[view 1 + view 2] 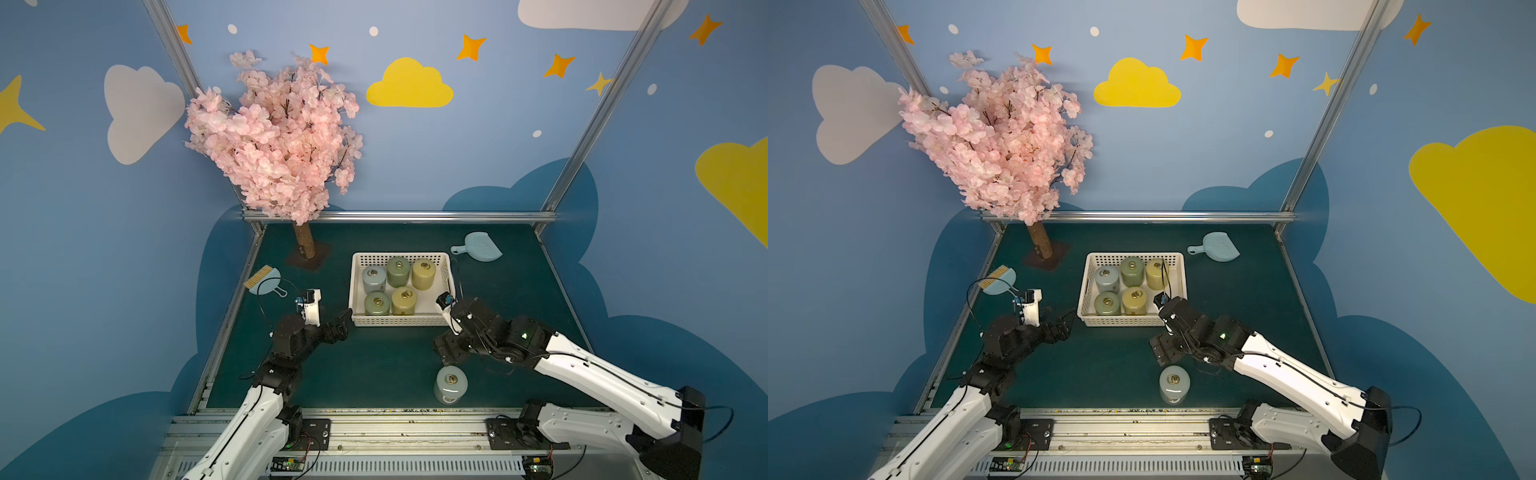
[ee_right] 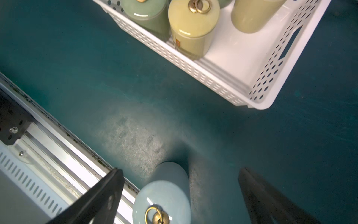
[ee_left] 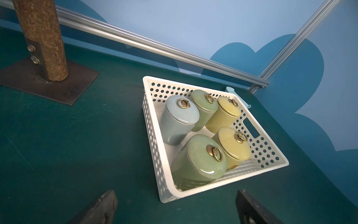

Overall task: Take the tea canister out of the basket
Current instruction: Pick up the tea canister from the basket.

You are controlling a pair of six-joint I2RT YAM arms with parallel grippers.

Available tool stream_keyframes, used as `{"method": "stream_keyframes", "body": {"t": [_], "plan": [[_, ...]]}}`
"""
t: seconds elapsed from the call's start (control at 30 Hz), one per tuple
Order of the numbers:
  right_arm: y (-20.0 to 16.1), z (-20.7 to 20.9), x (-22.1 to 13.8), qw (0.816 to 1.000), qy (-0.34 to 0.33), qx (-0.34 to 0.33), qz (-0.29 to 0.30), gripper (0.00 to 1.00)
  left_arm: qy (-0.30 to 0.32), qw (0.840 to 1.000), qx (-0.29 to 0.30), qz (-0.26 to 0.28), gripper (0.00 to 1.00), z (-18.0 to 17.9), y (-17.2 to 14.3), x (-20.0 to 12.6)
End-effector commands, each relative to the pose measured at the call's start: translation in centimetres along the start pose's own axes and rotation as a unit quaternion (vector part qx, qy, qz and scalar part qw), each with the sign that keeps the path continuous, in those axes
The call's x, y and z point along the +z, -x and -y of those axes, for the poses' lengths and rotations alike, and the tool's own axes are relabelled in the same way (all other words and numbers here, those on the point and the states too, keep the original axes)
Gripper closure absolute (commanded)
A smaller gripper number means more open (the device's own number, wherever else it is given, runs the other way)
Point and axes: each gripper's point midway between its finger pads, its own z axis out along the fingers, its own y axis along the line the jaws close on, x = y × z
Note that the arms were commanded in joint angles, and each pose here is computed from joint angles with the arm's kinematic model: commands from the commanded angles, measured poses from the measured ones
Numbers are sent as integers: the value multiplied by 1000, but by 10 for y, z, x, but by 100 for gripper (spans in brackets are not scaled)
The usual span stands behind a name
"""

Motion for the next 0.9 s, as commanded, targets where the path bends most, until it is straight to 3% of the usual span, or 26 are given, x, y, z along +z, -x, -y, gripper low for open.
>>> {"method": "stream_keyframes", "body": {"t": [0.0, 0.33, 0.87], "plan": [[27, -3, 1, 999, 28, -29, 26, 1, -15, 1000, 13, 16, 0, 8, 10, -2], [69, 8, 39, 999, 33, -28, 13, 2, -16, 1000, 13, 21, 0, 8, 11, -4], [103, 23, 105, 997, 15, -63, -34, 1, -8, 1000, 14, 23, 0, 6, 10, -4]]}}
